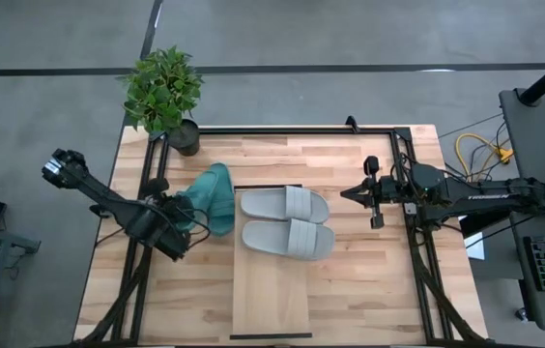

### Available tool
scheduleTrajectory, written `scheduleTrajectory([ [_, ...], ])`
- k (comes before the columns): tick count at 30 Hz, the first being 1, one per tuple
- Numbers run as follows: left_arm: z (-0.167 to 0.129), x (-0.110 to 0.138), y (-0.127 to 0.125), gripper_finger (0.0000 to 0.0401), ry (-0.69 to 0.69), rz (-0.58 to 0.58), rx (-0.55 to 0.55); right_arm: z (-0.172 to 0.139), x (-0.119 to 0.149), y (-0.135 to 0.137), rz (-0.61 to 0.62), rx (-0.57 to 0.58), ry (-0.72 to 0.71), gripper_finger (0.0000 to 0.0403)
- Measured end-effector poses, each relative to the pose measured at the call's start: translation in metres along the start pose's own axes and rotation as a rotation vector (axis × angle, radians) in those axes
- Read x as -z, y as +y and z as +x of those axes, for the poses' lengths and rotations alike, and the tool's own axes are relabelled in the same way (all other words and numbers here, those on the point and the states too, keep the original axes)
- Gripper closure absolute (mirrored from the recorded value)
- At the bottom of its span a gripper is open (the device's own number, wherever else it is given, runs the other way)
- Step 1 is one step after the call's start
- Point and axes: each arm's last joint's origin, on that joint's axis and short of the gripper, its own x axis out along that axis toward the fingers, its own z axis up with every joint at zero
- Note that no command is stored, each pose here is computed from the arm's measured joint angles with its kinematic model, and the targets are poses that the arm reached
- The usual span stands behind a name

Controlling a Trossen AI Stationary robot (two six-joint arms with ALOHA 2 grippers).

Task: Pick and place slides into the shelf
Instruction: Put the left green slipper on the shelf

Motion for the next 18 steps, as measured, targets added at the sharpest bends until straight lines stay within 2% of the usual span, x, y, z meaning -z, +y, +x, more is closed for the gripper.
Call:
scheduleTrajectory([
  [18, -0.033, -0.003, 0.045, 0.0401, -0.203, -0.076, 0.098, 0.0, 0.0, 0.0, 0.0, 0.0, 0.0, 0.0394],
])
